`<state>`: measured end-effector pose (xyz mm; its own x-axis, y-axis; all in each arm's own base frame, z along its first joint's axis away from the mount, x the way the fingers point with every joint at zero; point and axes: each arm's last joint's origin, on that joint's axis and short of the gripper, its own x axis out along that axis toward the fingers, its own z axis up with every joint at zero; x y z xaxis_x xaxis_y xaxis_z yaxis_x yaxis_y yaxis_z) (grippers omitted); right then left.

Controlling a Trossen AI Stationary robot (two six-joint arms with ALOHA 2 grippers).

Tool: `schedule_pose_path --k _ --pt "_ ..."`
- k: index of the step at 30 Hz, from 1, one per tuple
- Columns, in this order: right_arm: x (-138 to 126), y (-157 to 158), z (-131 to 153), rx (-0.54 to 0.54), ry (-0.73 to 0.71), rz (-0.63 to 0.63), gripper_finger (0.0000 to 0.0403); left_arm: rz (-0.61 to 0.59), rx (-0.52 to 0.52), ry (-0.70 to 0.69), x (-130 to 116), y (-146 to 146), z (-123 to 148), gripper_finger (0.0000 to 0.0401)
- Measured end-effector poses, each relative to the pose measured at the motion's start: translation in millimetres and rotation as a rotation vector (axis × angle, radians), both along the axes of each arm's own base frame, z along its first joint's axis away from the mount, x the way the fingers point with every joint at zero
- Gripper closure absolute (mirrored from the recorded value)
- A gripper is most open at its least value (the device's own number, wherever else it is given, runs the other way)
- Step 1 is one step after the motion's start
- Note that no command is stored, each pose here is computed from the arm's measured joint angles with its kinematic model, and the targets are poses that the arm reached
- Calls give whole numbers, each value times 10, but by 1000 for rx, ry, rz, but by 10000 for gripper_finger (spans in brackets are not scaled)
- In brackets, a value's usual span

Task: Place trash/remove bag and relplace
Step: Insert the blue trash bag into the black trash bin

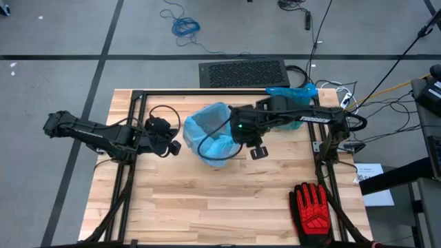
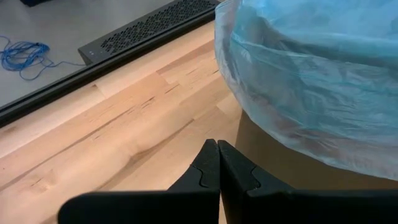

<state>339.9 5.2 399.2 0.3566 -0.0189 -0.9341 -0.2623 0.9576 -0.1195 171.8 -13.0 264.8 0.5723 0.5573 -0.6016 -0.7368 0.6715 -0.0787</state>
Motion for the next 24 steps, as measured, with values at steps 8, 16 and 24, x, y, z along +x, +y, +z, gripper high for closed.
schedule_pose_path --k 8,16,24 --pt "80 -85 -102 -5 40 -7 219 -1 0 -1 1 0 1 401" --pt "72 -280 -130 2 67 -85 320 -5 -4 0 2 -2 0 401" --pt "63 -277 -131 0 76 -52 389 -6 -6 0 2 -3 0 401"
